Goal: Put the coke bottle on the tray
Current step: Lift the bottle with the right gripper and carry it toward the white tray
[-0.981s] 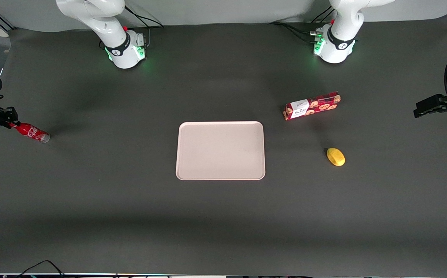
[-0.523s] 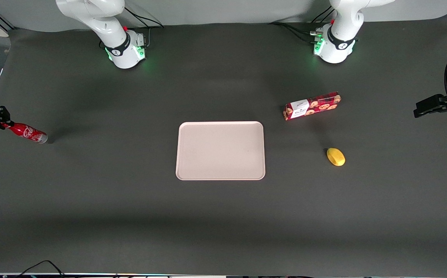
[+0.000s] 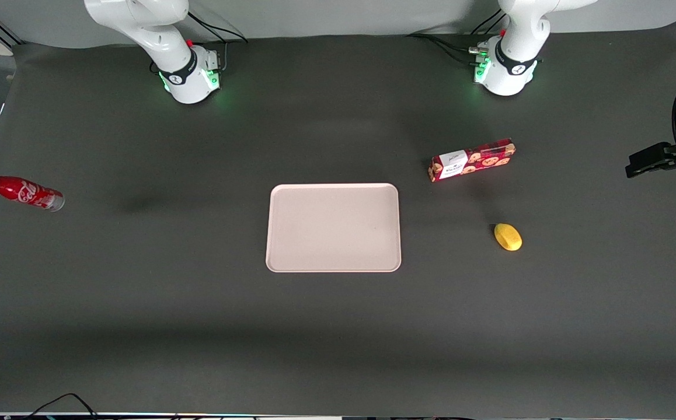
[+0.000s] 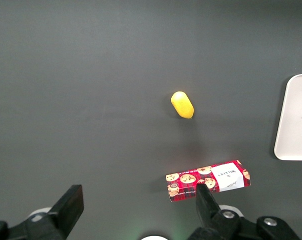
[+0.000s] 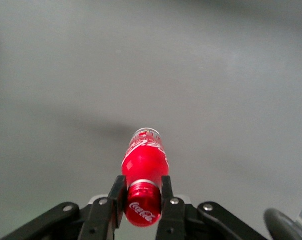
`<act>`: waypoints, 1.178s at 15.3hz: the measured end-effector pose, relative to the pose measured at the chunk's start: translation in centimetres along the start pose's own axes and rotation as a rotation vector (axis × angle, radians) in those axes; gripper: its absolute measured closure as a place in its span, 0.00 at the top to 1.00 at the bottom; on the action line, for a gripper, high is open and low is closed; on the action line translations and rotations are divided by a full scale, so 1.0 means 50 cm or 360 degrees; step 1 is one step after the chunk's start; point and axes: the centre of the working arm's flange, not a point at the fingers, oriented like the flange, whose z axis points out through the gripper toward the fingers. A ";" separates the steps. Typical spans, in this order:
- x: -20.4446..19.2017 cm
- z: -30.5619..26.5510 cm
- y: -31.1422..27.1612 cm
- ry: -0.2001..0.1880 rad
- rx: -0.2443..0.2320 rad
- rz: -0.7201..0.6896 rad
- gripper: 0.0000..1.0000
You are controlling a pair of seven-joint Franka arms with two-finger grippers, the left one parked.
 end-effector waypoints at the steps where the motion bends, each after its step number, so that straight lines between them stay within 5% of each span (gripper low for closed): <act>1: 0.016 -0.042 -0.059 -0.0012 0.0002 0.0026 0.32; 5: 0.065 -0.182 -0.324 0.0010 -0.0037 0.0140 0.32; 9: 0.103 -0.199 -0.585 0.0027 -0.0065 0.0319 0.32; 13: 0.156 -0.122 -0.813 0.0027 -0.0046 0.0492 0.32; 18: 0.281 0.124 -0.937 -0.0008 0.0055 0.0686 0.32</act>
